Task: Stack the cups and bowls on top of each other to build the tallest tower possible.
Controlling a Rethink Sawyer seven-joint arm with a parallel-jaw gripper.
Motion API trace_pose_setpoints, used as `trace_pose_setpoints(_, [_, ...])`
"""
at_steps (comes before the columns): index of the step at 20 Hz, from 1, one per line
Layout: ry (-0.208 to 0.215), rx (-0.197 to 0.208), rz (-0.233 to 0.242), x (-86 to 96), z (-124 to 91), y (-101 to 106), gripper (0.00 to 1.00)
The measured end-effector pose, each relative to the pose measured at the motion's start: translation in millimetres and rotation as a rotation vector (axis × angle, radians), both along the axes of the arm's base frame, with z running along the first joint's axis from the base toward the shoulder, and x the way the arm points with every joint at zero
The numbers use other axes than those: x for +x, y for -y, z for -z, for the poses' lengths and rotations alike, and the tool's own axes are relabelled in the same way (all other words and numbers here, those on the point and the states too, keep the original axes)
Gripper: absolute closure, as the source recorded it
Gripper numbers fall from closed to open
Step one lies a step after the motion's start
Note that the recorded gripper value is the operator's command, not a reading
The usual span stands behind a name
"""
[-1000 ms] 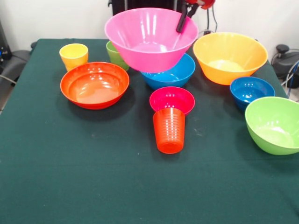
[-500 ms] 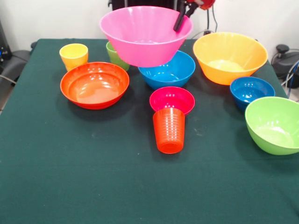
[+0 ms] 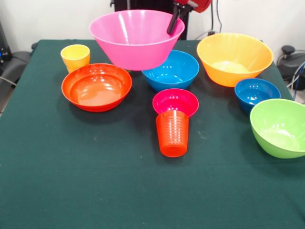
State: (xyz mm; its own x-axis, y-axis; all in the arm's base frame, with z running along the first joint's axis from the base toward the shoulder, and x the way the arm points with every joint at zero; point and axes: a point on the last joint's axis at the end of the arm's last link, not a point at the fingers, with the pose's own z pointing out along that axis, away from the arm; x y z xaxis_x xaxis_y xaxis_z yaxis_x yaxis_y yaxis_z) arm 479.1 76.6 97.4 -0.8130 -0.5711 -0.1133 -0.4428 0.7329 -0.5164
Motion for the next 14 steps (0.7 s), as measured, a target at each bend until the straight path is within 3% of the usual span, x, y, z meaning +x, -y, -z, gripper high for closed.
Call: trace_pose_setpoints(14, [0.000,0.042,0.009,6.7,6.9,-2.9,1.00])
